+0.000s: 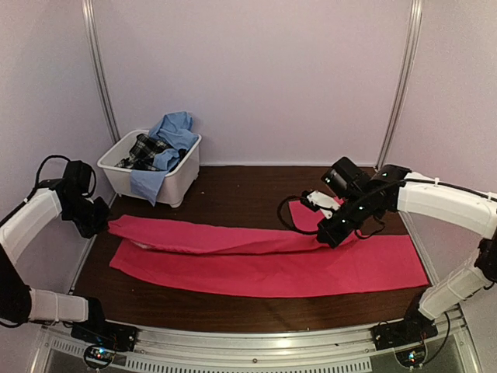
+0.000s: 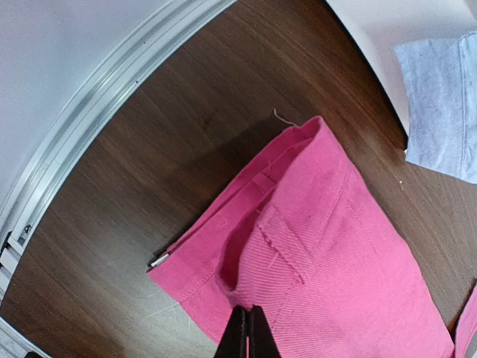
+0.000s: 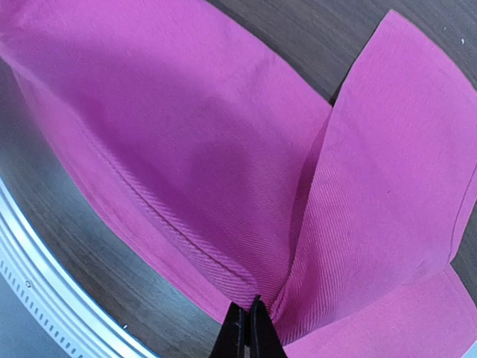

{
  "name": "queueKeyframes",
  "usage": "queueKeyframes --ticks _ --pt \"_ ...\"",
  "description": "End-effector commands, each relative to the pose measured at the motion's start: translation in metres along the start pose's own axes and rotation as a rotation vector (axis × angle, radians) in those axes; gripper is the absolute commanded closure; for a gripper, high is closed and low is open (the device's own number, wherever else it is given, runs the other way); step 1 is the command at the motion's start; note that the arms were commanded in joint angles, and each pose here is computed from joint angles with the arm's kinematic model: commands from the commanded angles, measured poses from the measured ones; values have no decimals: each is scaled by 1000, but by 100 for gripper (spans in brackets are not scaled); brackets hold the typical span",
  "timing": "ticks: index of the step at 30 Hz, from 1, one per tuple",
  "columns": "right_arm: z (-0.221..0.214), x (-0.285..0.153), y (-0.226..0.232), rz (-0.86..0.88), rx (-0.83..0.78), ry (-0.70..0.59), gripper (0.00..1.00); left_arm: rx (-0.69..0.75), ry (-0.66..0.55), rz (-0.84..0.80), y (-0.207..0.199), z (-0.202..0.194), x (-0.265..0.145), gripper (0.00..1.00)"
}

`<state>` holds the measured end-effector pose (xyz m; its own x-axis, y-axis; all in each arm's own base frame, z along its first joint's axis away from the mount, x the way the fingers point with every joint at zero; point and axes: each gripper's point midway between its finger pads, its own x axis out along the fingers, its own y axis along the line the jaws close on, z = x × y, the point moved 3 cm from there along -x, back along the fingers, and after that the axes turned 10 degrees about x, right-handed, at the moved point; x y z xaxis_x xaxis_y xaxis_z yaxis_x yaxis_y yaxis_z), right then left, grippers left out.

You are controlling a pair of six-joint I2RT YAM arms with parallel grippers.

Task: Fold and stack the mixed laundry pile
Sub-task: Fold the flattened trousers at the center of the board.

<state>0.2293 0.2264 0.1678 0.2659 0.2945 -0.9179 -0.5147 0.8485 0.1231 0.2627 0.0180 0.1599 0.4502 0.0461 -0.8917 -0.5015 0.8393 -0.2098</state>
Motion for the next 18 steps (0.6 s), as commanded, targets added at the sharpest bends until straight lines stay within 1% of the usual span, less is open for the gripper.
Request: queueKeyframes --ticks 1,5,10,14,16,18 --pt "-8 -17 11 49 -6 8 100 15 -17 22 10 3 -15 100" --pt "-38 17 13 14 -27 141 100 21 32 40 18 -13 -7 100" --pt "-55 49 19 -6 -53 252 100 25 124 60 29 -42 16 100" --pt "-71 71 31 7 -109 334 100 24 129 87 36 -47 27 100" --pt "-80 85 29 -23 -120 387 100 37 132 73 32 -44 32 100" --pt "-85 96 23 -65 -121 424 100 71 102 51 27 -36 32 100"
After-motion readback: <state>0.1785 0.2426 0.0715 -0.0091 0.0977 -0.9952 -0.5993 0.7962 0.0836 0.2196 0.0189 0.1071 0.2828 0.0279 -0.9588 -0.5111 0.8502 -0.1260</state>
